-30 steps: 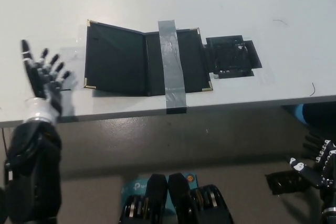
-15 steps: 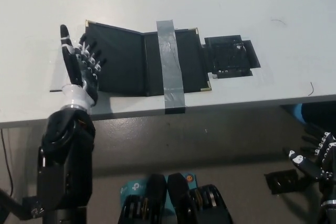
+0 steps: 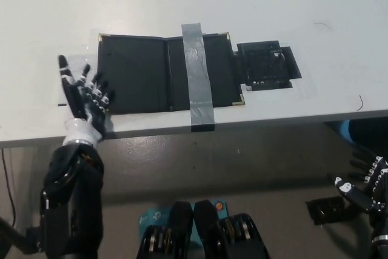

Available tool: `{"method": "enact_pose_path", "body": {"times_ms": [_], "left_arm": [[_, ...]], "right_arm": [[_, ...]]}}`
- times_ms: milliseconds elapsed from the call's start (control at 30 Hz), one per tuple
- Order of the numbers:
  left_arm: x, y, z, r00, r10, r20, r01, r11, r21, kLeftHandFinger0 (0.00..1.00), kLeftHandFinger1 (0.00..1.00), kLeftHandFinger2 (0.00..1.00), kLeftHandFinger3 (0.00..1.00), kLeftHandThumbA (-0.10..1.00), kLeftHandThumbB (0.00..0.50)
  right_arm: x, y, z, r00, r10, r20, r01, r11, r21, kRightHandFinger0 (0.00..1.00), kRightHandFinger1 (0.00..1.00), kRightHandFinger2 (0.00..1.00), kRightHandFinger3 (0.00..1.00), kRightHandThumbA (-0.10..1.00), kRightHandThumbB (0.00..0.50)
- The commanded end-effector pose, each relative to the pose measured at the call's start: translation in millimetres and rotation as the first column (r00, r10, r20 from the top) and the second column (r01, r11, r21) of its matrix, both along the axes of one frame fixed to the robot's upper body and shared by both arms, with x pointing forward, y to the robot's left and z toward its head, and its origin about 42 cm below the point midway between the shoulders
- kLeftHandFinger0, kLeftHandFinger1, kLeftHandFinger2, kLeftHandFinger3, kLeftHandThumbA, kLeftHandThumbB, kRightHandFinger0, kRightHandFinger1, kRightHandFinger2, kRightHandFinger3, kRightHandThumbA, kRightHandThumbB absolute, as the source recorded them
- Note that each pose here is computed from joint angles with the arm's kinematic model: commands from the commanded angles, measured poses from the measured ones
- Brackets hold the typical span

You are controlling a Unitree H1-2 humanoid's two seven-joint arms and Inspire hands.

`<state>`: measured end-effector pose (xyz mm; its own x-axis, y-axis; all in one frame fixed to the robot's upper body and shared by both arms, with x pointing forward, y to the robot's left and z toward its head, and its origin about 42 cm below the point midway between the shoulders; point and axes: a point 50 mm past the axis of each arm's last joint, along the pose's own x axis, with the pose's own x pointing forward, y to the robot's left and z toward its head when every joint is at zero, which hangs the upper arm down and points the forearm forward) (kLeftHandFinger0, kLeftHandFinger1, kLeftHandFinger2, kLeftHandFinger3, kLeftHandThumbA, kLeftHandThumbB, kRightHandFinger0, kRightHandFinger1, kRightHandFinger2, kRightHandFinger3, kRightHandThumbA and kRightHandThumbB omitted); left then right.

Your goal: The robot uses its left hand to push the cover of the diary kept in the middle of the desk towards the right to close it

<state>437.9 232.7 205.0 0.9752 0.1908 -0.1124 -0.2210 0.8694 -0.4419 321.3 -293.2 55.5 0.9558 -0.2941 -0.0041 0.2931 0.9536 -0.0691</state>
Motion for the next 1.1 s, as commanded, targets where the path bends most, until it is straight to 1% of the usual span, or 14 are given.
{"method": "enact_pose_path", "body": {"times_ms": [0,33,67,133,167,233,300,400,533,700,867,933,1033,1067], "left_arm": [[13.4,20.3,77.8,0.977,0.007,0.213,-0.007,1.000,-0.002,1.00,1.00,1.00,1.00,1.00,0.183],[13.3,20.4,77.9,0.977,0.006,0.213,-0.006,1.000,-0.003,1.00,1.00,1.00,1.00,1.00,0.184],[16.3,27.4,95.8,0.968,0.017,0.249,-0.019,1.000,0.006,1.00,1.00,1.00,1.00,1.00,0.219],[17.0,32.0,109.2,0.961,0.025,0.276,-0.028,1.000,0.008,1.00,1.00,1.00,1.00,1.00,0.229],[16.5,35.2,118.4,0.957,0.033,0.288,-0.035,0.999,0.001,1.00,1.00,1.00,1.00,1.00,0.201],[17.1,43.8,130.7,0.946,0.030,0.323,-0.039,0.999,0.020,1.00,1.00,1.00,1.00,1.00,0.204],[18.9,51.7,142.9,0.941,0.072,0.331,-0.088,0.996,0.033,1.00,1.00,1.00,1.00,1.00,0.202],[18.5,57.5,138.6,0.943,0.093,0.320,-0.107,0.994,0.027,1.00,1.00,1.00,1.00,1.00,0.208],[15.7,62.1,105.8,0.959,0.106,0.263,-0.106,0.994,-0.014,1.00,1.00,1.00,1.00,1.00,0.202],[11.8,64.1,69.7,0.976,0.110,0.189,-0.114,0.993,0.009,1.00,1.00,1.00,1.00,1.00,0.187],[6.7,58.8,33.6,0.986,0.108,0.125,-0.104,0.994,-0.035,1.00,1.00,1.00,1.00,1.00,0.189],[2.1,53.5,19.6,0.990,0.106,0.094,-0.104,0.994,-0.026,1.00,1.00,1.00,1.00,1.00,0.170],[-2.9,47.5,9.0,0.992,0.094,0.080,-0.092,0.995,-0.031,1.00,1.00,1.00,1.00,1.00,0.131],[-4.1,44.9,4.5,0.994,0.084,0.075,-0.082,0.996,-0.036,1.00,1.00,1.00,1.00,1.00,0.144]], "right_arm": [[1.6,-4.8,9.8,0.999,0.001,0.051,-0.001,1.000,0.005,0.53,0.68,0.74,0.78,1.00,0.436],[1.6,-4.8,9.8,0.999,0.001,0.051,-0.002,1.000,0.005,0.53,0.68,0.73,0.78,1.00,0.436],[1.4,-4.9,9.5,0.999,0.003,0.048,-0.004,1.000,0.008,0.54,0.69,0.75,0.79,1.00,0.460],[1.3,-4.4,9.6,0.999,-0.003,0.045,0.002,1.000,0.014,0.54,0.69,0.75,0.79,1.00,0.455],[1.2,-4.1,10.2,0.999,-0.003,0.043,0.003,1.000,0.009,0.54,0.68,0.74,0.79,1.00,0.443],[2.4,-4.3,9.9,0.999,-0.006,0.047,0.005,1.000,0.013,0.53,0.67,0.72,0.77,1.00,0.457],[5.9,-4.1,12.3,0.999,-0.001,0.052,0.001,1.000,0.005,0.52,0.67,0.72,0.77,1.00,0.437],[6.5,-4.4,12.4,0.999,-0.001,0.052,0.001,1.000,0.009,0.53,0.68,0.72,0.77,1.00,0.440],[7.8,-2.8,13.1,0.998,0.005,0.057,-0.005,1.000,0.008,0.54,0.68,0.72,0.75,1.00,0.430],[8.9,0.9,13.5,0.999,0.008,0.050,-0.008,1.000,0.008,0.53,0.67,0.71,0.76,1.00,0.425],[8.4,0.2,14.2,0.999,0.011,0.050,-0.011,1.000,0.004,0.54,0.68,0.72,0.77,1.00,0.437],[9.5,0.6,15.3,0.999,0.015,0.050,-0.015,1.000,0.006,0.53,0.68,0.72,0.78,1.00,0.416],[12.3,1.4,17.2,0.998,0.017,0.058,-0.016,1.000,-0.004,0.52,0.67,0.72,0.77,1.00,0.427],[12.4,1.4,17.2,0.998,0.017,0.057,-0.016,1.000,-0.009,0.52,0.67,0.72,0.77,1.00,0.427]]}}
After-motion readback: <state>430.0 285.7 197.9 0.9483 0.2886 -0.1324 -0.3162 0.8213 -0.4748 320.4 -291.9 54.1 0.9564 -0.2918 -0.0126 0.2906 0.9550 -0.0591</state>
